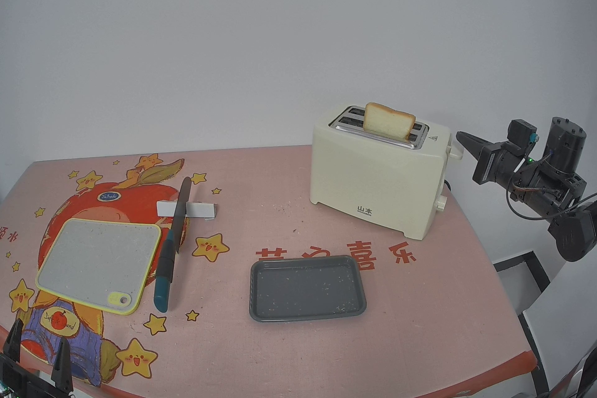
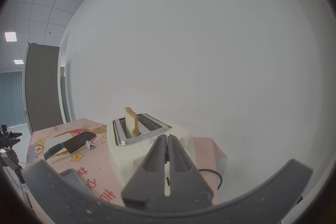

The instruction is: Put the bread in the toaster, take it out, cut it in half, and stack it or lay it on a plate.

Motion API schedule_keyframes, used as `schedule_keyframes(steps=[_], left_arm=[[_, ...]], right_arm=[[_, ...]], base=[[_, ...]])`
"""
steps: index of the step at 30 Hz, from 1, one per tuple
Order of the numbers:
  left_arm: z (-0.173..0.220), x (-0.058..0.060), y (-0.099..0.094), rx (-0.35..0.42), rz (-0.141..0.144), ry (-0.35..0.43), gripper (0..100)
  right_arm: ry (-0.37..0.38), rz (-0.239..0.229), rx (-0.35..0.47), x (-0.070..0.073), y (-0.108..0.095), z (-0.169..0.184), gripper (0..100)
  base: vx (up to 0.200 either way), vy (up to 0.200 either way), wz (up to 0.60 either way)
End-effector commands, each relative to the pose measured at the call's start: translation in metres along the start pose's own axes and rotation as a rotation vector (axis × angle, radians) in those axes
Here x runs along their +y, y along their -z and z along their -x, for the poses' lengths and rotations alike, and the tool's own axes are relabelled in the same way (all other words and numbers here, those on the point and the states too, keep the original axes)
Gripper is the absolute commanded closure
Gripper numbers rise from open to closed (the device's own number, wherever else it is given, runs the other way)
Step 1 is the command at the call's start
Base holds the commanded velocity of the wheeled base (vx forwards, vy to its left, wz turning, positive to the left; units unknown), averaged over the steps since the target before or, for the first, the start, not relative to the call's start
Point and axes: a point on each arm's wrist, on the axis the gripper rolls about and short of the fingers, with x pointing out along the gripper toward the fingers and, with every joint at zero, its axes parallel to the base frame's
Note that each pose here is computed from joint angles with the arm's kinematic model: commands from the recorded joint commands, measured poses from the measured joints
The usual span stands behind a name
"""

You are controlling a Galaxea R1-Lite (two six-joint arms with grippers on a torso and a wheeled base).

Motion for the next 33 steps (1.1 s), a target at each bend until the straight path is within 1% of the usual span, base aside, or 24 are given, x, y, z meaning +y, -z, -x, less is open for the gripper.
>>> schedule_keyframes(steps=[1,5,14,15,17,33], left_arm=[[0.0,0.0,0.005,0.001,0.0,0.0,0],[0.0,0.0,0.005,0.001,0.0,0.0,0],[0.0,0.0,0.005,0.001,0.0,0.0,0],[0.0,0.0,0.005,0.001,0.0,0.001,0],[0.0,0.0,0.005,0.001,0.0,0.001,0],[0.0,0.0,0.005,0.001,0.0,0.0,0]], right_arm=[[0.0,-0.002,0.014,0.0,0.003,0.001,100],[0.004,0.008,0.018,-0.001,0.004,0.001,100],[0.009,0.009,0.045,-0.002,0.012,0.001,100],[0.033,0.01,0.05,-0.002,0.014,0.0,100],[0.039,0.01,0.057,-0.002,0.016,-0.002,100],[0.042,0.016,0.095,-0.003,0.026,-0.001,100]], base=[[0.0,0.0,0.0],[0.0,0.0,0.0],[0.0,0.0,0.0],[0.0,0.0,0.0],[0.0,0.0,0.0],[0.0,0.0,0.0]])
